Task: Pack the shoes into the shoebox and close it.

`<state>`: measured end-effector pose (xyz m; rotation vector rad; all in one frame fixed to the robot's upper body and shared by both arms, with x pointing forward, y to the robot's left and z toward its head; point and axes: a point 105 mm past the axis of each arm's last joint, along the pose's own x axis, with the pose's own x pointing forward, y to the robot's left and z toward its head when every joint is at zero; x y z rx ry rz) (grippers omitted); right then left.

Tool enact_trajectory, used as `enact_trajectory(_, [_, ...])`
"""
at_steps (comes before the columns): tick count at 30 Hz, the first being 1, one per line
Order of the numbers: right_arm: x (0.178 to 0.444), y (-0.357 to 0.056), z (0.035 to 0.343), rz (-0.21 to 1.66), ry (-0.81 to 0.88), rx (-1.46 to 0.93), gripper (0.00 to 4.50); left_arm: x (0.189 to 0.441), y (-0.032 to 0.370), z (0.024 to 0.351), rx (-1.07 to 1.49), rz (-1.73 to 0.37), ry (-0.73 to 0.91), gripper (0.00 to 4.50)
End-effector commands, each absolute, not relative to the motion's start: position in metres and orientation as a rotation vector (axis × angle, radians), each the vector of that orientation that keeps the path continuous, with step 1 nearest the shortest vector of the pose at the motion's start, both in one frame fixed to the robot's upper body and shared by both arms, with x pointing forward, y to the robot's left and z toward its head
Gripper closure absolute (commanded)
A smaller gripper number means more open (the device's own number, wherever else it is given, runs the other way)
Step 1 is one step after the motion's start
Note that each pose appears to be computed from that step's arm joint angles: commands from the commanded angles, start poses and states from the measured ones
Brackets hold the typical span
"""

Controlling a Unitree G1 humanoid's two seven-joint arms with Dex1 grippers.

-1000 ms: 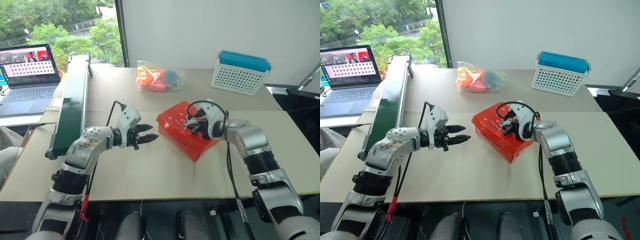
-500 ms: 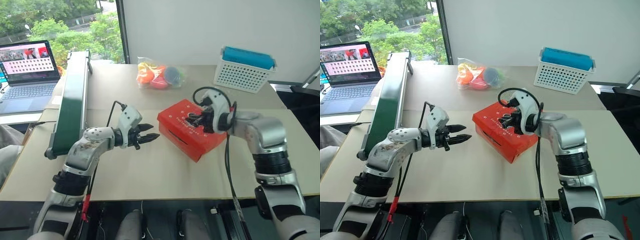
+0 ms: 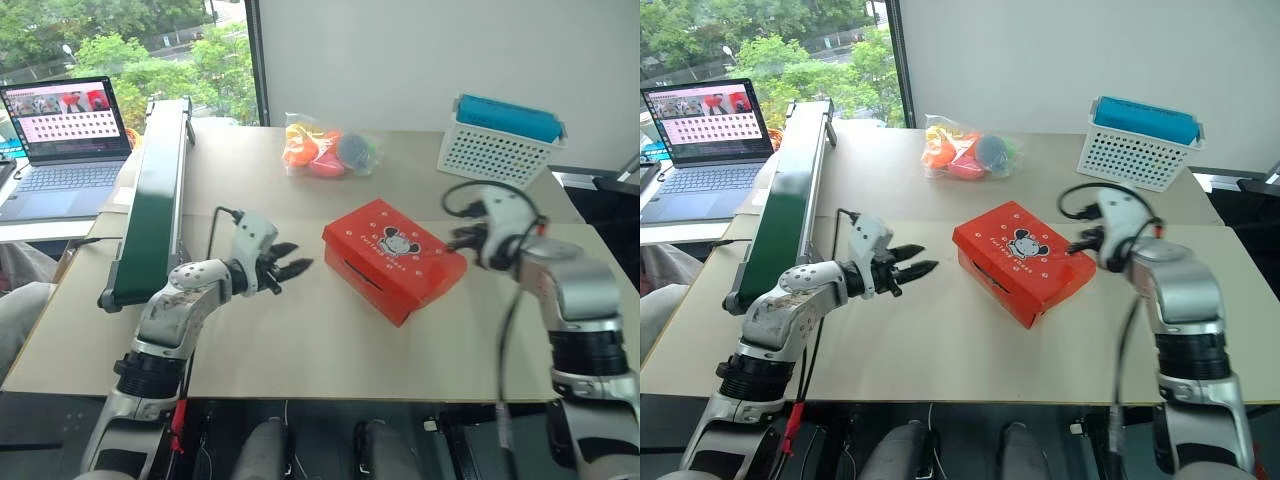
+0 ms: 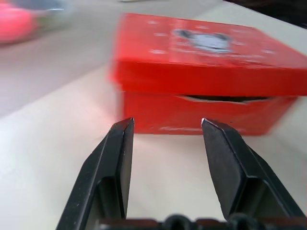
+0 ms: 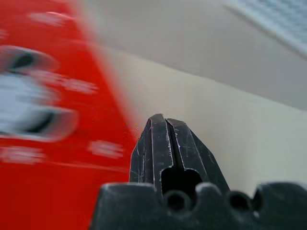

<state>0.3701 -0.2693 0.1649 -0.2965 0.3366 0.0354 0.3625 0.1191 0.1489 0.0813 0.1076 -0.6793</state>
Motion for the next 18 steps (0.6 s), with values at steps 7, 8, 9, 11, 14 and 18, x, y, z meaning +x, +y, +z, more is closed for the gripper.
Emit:
enact_trajectory(7, [0.341,-0.330,0.198,-0.247,0.128,-0.388,4.48,0.377,0.170,0.151,-0.012,-0.148,-0.019,2.12])
enact_trajectory(8, [0.340,-0.331,0.198,-0.254,0.121,-0.385,4.48,0.377,0.170,0.151,-0.021,-0.136,-0.019,2.12])
enact_trajectory(9, [0.339,-0.333,0.199,-0.268,0.112,-0.397,4.48,0.376,0.171,0.150,-0.031,-0.124,-0.020,2.12])
enact_trajectory(11, [0.337,-0.338,0.202,-0.303,0.079,-0.395,4.48,0.375,0.170,0.149,-0.043,-0.110,-0.025,2.12])
enact_trajectory(14, [0.333,-0.343,0.200,-0.329,0.049,-0.421,4.48,0.374,0.171,0.148,-0.061,-0.088,-0.030,2.12])
enact_trajectory(18, [0.328,-0.347,0.188,-0.336,0.041,-0.407,4.48,0.373,0.175,0.149,-0.061,-0.072,-0.036,2.12])
